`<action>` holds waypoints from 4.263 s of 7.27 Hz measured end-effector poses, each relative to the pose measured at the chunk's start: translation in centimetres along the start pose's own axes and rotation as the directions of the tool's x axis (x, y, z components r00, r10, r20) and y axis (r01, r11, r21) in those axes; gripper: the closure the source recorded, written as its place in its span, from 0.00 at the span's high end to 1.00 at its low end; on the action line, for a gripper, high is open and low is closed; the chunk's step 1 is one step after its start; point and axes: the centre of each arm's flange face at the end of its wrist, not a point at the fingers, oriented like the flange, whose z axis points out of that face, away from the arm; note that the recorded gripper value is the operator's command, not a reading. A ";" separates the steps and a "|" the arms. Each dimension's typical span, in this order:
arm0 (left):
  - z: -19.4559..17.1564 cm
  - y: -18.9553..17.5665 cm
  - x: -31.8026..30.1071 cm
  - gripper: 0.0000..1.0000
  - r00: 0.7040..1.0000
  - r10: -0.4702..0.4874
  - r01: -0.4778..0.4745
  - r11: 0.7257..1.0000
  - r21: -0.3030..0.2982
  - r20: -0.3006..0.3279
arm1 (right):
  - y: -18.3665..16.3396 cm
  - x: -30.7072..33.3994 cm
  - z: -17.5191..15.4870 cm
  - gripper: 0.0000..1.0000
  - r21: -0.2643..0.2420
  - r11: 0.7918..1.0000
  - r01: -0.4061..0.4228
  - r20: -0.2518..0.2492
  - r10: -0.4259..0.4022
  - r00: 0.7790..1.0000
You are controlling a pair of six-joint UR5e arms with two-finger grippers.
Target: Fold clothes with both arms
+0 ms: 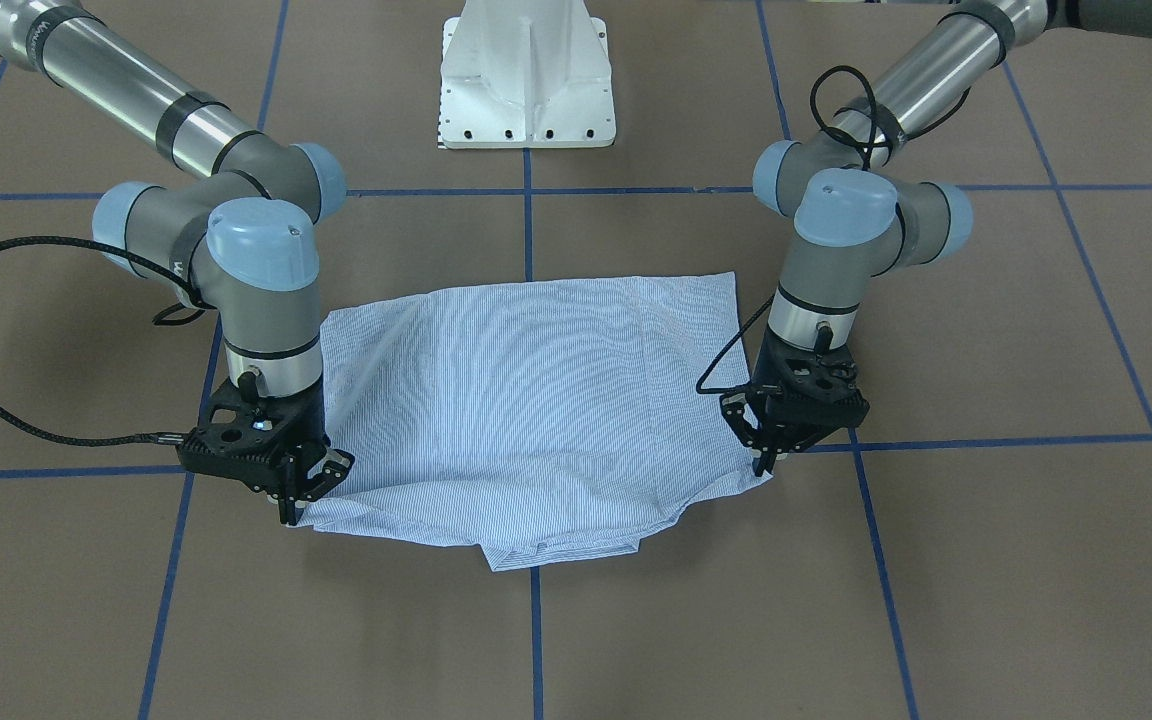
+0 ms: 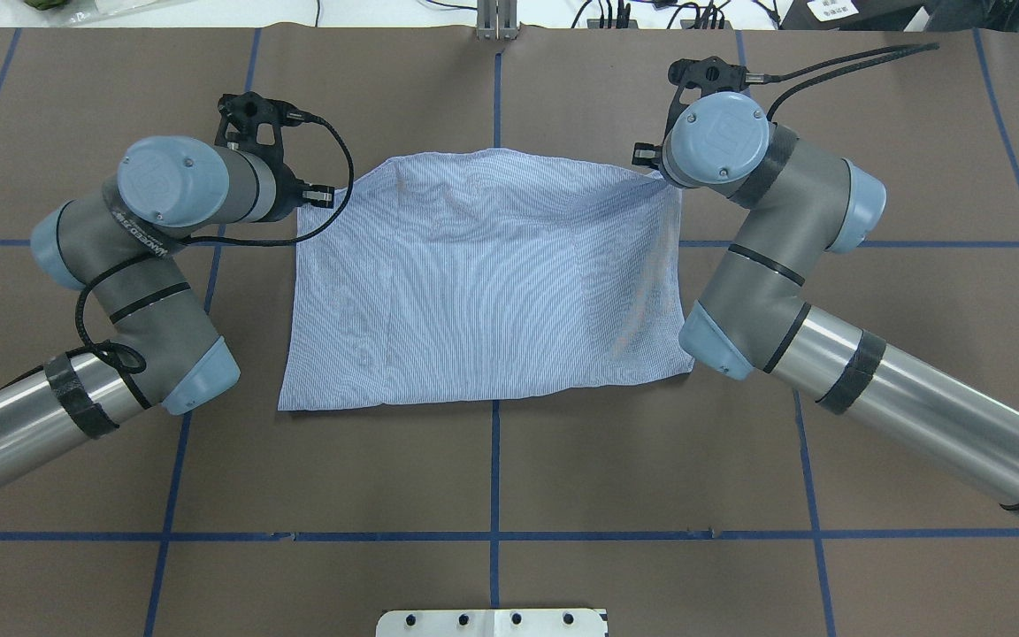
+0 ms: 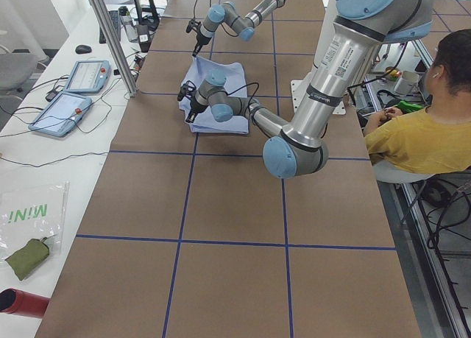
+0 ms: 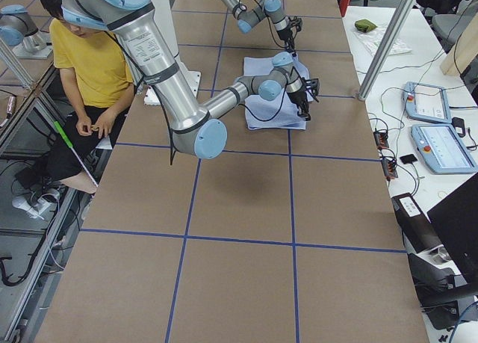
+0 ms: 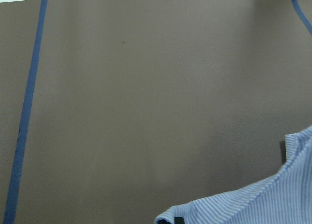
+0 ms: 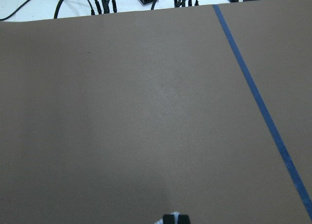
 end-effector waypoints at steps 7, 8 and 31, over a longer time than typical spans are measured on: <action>-8.8 11.9 -0.2 1.00 0.965 -0.081 0.048 0.990 -0.135 -0.251 | 0.8 1.1 -6.6 1.00 -0.081 0.997 0.001 0.152 0.012 0.988; -8.6 15.6 -0.7 1.00 0.961 -0.105 0.067 0.986 -0.152 -0.257 | 1.0 1.1 -6.9 1.00 -0.081 0.997 0.000 0.156 0.013 0.988; 8.5 -13.4 -7.5 0.00 0.984 0.060 -0.076 0.992 0.096 0.165 | 8.1 -4.6 -11.6 1.00 -0.089 0.995 -0.054 0.251 0.075 0.965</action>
